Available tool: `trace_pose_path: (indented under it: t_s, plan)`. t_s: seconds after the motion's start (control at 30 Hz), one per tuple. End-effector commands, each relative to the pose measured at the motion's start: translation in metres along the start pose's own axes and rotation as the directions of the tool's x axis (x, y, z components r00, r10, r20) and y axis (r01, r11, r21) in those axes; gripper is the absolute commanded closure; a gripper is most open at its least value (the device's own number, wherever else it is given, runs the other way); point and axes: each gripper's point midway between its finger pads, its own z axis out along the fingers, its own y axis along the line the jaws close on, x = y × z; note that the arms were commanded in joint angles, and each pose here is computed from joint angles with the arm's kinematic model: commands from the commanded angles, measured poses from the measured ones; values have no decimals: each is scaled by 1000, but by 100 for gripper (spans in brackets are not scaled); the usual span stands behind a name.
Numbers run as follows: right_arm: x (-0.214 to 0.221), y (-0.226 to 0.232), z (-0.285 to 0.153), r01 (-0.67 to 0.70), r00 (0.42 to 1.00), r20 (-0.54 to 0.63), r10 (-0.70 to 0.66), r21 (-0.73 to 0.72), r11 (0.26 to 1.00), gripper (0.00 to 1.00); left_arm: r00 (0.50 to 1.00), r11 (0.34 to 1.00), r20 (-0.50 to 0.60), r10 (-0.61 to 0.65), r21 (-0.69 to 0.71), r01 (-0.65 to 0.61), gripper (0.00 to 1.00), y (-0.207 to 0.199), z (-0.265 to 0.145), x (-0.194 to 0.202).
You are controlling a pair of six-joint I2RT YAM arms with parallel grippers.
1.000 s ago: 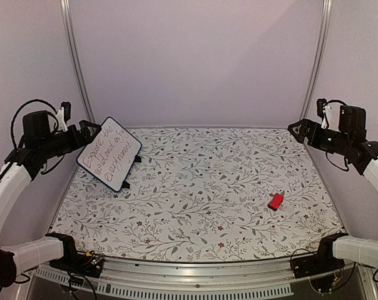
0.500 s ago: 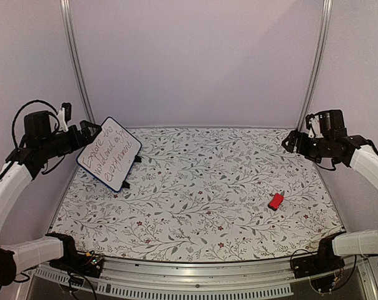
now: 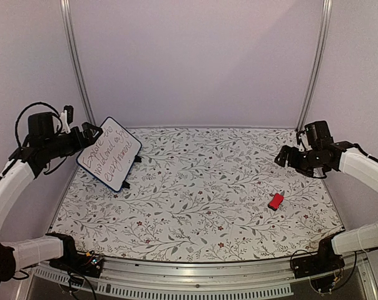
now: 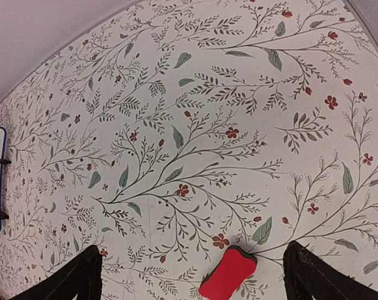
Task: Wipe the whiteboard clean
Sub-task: Move the whiteboard to the center of the board.
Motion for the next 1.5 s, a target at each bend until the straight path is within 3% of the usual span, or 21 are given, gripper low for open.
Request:
trace_pose_path:
  t_s: [0.0, 0.43, 0.77, 1.0, 1.13, 1.27, 1.33, 1.47]
  plan:
    - [5, 9, 12, 17, 1000, -15, -18, -14, 1000, 1, 996, 995, -47, -72, -74, 69, 0, 24, 12, 20]
    - [13, 21, 27, 34, 999, -28, -35, -27, 999, 1, 969, 952, -111, -221, -240, 189, 3, 18, 28, 77]
    - [13, 26, 27, 44, 999, -18, -45, -40, 998, 1, 951, 940, -210, -226, -305, 156, 4, -3, 50, 137]
    - [15, 26, 25, 43, 999, -13, -43, -45, 998, 1, 918, 897, -260, -299, -406, 178, 17, -3, 69, 181]
    - [15, 26, 25, 43, 999, -8, -44, -53, 998, 1, 901, 809, -207, -382, -545, 218, 30, 9, 78, 190]
    - [16, 28, 25, 44, 999, -10, -45, -66, 997, 1, 915, 693, -148, -376, -700, 172, 28, 16, 88, 189]
    - [16, 30, 24, 43, 999, -11, -44, -76, 996, 1, 911, 607, -165, -378, -787, 110, 28, 25, 92, 199]
    - [15, 31, 22, 43, 999, -5, -43, -82, 996, 1, 898, 502, -206, -389, -864, 19, 30, 25, 110, 209]
